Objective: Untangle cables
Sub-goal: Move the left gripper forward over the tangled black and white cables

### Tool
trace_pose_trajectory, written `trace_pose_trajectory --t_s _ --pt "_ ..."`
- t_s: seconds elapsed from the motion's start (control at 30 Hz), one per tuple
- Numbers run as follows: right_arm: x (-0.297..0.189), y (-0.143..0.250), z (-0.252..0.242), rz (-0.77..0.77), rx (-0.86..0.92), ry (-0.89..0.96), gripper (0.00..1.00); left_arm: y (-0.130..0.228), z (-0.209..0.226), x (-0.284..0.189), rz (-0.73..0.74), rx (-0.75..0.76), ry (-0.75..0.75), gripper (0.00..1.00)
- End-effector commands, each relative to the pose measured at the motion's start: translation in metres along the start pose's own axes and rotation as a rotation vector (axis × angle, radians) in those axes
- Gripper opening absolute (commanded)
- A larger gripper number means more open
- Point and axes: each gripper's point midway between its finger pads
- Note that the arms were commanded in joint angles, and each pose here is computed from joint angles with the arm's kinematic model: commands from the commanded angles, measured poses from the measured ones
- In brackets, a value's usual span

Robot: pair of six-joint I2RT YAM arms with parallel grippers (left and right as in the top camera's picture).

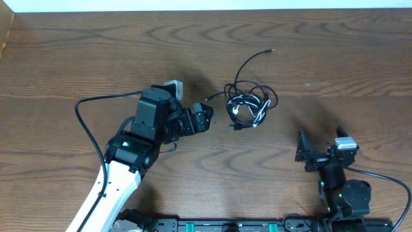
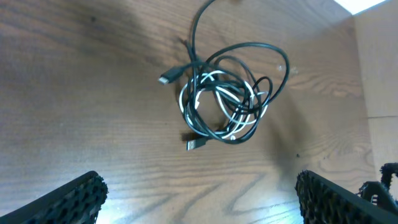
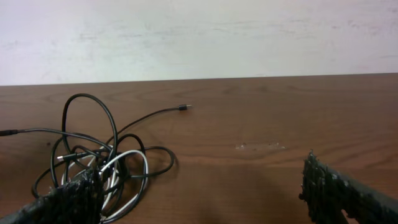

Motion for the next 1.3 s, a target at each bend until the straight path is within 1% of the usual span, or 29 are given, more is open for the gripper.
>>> trace_pose_trajectory --t_s 0.0,0.37,0.87,0.93,1.1,1.2,1.27 --pt "0.0 0.001 0.0 0.001 -0.013 0.003 0.99 -0.009 -0.009 0.003 -0.026 0.004 0.019 0.98" --pt "0.0 0.001 0.0 0.001 -0.013 0.003 0.99 -0.016 -0.003 0.031 -0.015 -0.024 0.006 0.98" --pt "0.0 0.001 0.0 0.001 -0.012 0.003 0.99 -0.03 -0.018 0.036 -0.065 0.002 0.065 0.98" --pt "0.0 0.001 0.0 0.001 -0.012 0.003 0.99 -0.028 -0.019 0.038 -0.06 0.006 0.067 0.98" --pt "0.0 0.001 0.0 0.001 -0.012 0.003 0.99 -0.001 -0.023 0.056 0.014 0.046 0.05 0.98" --pt "0.0 0.001 0.0 0.001 -0.012 0.003 0.99 0.014 -0.009 0.078 0.018 0.075 -0.046 0.98" --pt "0.0 0.001 0.0 0.001 -0.012 0.003 0.99 0.019 -0.003 0.089 0.017 0.084 -0.084 0.98"
Point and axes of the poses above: each gripper's point midway between its finger pads, its own x axis out along the fingers, its own z axis along the line the jaws close on, y = z × x, and after that the axes turned 15 degrees about -x, right-handed
